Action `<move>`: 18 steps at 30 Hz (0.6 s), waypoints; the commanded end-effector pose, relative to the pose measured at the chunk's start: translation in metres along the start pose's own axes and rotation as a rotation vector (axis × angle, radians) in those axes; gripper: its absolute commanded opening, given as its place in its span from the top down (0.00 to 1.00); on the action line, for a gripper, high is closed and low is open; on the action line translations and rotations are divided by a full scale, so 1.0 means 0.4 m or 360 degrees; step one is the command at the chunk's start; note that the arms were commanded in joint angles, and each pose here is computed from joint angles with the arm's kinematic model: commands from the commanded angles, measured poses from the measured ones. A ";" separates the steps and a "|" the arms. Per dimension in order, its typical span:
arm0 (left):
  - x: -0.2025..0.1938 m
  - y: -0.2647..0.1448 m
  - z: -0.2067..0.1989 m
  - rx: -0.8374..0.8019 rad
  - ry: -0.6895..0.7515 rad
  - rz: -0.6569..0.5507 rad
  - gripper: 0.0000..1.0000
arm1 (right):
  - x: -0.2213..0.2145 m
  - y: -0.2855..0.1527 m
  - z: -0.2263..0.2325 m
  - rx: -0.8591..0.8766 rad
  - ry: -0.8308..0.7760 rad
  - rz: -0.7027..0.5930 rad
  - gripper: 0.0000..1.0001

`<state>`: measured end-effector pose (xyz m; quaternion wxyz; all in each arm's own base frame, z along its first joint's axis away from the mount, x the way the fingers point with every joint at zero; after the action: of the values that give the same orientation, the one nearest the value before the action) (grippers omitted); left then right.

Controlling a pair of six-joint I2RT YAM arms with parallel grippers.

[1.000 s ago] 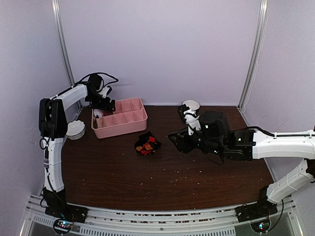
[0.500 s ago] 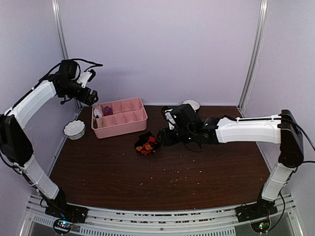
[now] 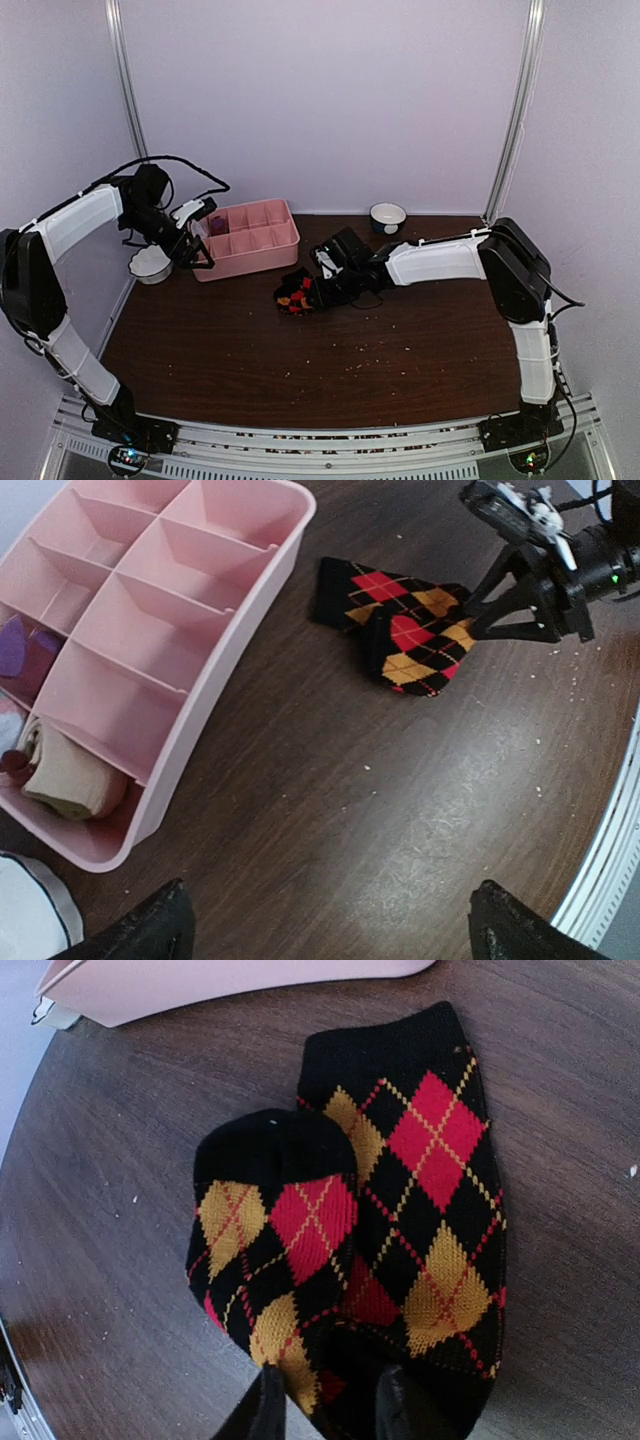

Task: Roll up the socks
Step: Move the sock to the center of the board.

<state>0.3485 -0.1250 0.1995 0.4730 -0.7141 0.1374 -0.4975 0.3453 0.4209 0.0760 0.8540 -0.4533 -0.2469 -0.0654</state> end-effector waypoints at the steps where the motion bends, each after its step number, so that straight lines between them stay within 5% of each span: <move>1: 0.031 0.021 -0.066 -0.0200 0.0063 -0.0068 0.02 | -0.001 -0.004 0.009 0.0082 0.0179 -0.0020 0.78; 4: 0.038 0.040 -0.090 -0.0227 0.0098 -0.0037 0.02 | -0.001 -0.014 0.016 0.0143 0.0222 -0.0063 1.00; 11: 0.044 0.099 -0.149 -0.0304 0.0195 0.0063 0.03 | -0.027 -0.099 0.016 0.0217 0.0200 -0.0070 1.00; 18: 0.070 0.168 -0.197 -0.0402 0.0305 0.0126 0.08 | -0.214 -0.177 -0.040 0.0243 0.0222 0.0067 1.00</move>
<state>0.3122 -0.2034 0.1704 0.3956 -0.7239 0.2472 -0.5083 0.2812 0.3696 0.0849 0.8941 -0.3984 -0.1906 -0.0750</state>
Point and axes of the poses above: each gripper's point midway between its finger pads, its own y axis out along the fingers, its own z axis along the line the jaws close on, x = y × z, the point moved 2 cm from there along -y, back along the fingers, and after that the axes turned 9 degrees about y, right-handed, at the moved point
